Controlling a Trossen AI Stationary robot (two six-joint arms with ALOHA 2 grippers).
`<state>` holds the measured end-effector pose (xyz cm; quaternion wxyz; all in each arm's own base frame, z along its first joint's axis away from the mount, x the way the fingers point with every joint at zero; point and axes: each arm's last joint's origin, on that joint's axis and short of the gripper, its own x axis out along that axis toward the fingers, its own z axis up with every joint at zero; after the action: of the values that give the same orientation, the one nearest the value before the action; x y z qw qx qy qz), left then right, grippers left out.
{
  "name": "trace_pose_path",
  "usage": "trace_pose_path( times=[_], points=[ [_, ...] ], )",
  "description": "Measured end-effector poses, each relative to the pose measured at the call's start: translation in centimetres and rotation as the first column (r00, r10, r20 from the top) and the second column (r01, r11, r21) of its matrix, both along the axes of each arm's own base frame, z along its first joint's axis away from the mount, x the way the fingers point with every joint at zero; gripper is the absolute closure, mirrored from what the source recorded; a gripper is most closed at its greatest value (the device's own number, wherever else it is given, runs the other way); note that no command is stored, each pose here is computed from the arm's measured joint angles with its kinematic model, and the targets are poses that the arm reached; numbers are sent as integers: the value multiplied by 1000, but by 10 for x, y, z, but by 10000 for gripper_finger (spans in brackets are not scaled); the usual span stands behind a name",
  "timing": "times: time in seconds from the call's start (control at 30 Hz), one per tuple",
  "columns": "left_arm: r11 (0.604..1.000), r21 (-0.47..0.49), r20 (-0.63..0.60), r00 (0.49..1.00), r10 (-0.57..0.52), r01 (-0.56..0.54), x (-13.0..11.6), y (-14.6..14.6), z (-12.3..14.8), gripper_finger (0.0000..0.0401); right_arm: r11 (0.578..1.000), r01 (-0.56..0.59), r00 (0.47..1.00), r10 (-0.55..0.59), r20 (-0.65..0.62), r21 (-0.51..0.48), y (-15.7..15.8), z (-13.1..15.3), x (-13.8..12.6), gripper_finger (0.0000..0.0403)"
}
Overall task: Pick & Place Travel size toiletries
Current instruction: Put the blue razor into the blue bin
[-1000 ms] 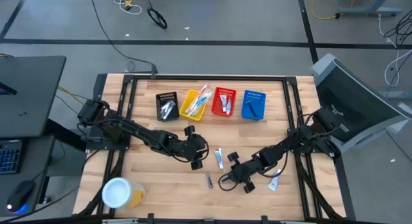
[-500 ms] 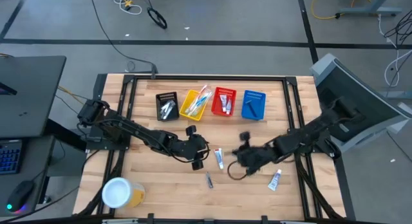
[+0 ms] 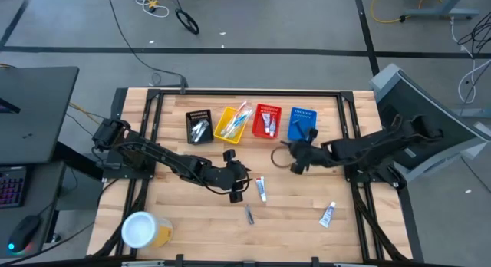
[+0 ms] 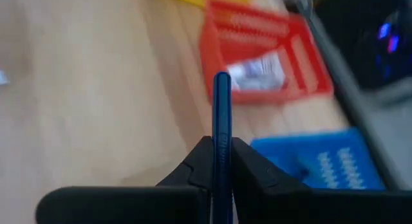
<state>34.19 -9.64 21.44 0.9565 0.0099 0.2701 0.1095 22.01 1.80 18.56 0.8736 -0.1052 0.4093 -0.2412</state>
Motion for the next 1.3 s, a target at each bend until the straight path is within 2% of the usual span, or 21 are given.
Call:
trace_pose_path(
  times=[0.1, 0.23, 0.3, 0.43, 0.6, 0.83, 1.0, 1.2, 1.3],
  points=[
    [1000, 0, 0, 1000, 0, 0, 0, 0, 0, 247, 993, 112, 992, -115, 52, 49, -12, -14, -5, 357],
    [1000, 0, -1, 1000, 0, 0, 0, 0, 0, 247, 977, 213, 975, -213, 54, 4, -22, -23, -12, 351],
    [1000, 0, -1, 1000, 0, 0, 0, 0, 0, 247, 975, 222, 973, -223, 52, 16, -25, -24, -13, 349],
    [1000, 0, -1, 1000, 0, 0, 0, 0, 0, 247, 976, 187, 981, -191, 29, 110, -29, -25, -12, 348],
    [1000, 0, -1, 1000, 0, 0, 0, 0, 0, 247, 976, 210, 977, -211, 11, 56, -38, -25, -12, 346],
    [1000, 1, -1, 1000, 0, 0, 0, 0, 0, 247, 965, 255, 967, -256, 5, 56, -51, -25, -14, 345],
    [1000, 0, -1, 1000, 0, 0, 0, 0, 0, 247, 955, 296, 955, -296, 21, 2, -65, -22, -14, 345],
    [1000, 1, -1, 1000, 0, 0, 0, 0, 0, 247, 932, 361, 928, -360, 98, 8, -83, -17, -12, 345],
    [1000, 1, -1, 1000, 0, 0, 0, 0, 0, 247, 920, 388, 915, -391, 98, 48, -95, -18, -15, 344]
  ],
)
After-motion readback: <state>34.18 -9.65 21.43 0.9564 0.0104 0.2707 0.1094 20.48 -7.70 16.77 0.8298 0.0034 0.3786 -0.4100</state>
